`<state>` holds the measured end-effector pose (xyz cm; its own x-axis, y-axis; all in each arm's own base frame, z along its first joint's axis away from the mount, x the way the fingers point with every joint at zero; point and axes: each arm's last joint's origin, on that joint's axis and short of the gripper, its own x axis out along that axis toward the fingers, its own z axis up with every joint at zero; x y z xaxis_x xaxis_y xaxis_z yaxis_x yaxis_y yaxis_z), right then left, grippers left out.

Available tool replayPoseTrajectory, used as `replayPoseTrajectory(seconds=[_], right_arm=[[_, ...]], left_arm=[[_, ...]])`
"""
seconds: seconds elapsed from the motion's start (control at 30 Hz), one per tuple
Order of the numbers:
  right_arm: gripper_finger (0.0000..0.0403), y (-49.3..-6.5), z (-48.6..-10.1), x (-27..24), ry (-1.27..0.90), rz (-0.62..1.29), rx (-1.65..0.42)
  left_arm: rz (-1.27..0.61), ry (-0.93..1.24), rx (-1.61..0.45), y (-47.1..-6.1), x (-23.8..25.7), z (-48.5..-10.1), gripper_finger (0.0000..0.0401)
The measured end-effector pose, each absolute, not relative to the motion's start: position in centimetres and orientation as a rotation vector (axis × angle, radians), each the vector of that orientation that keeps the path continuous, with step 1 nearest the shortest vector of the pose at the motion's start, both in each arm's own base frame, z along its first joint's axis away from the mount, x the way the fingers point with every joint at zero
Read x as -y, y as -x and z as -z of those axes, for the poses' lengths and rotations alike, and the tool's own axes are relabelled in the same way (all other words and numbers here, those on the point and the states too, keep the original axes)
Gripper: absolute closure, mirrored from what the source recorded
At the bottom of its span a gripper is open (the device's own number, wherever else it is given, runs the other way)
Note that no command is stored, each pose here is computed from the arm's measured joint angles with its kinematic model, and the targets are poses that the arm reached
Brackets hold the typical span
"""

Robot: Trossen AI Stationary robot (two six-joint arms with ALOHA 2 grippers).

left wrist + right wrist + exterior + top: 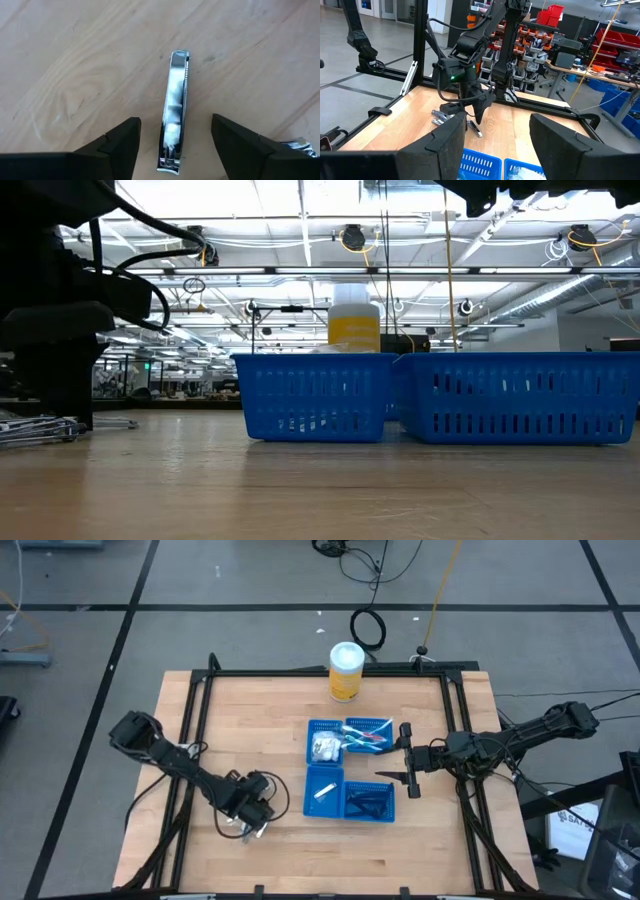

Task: Pick & Place Travel size toiletries
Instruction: Put the silver nail cutter into the bottom left blue bin

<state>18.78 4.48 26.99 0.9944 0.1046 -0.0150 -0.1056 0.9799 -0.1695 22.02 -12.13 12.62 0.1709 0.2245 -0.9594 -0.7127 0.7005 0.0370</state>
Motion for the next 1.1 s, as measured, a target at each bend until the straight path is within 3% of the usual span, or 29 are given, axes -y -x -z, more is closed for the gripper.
replayPoseTrajectory(seconds=[0.23, 0.77, 1.1], right_arm=[[0.0195, -18.8, -27.0, -4.5, 0.171, -0.106, -0.006], [0.0195, -18.8, -27.0, -4.5, 0.171, -0.106, -0.007], [0.0195, -18.8, -27.0, -4.5, 0.171, -0.106, -0.005]], left_arm=[[-0.684, 0.544, -1.240, -21.9, 11.4, -11.7, 0.0207], [-0.742, 0.454, -1.098, -21.9, 10.8, -11.2, 0.0377], [-0.684, 0.452, -0.970, -23.8, 11.6, -14.7, 0.0375]])
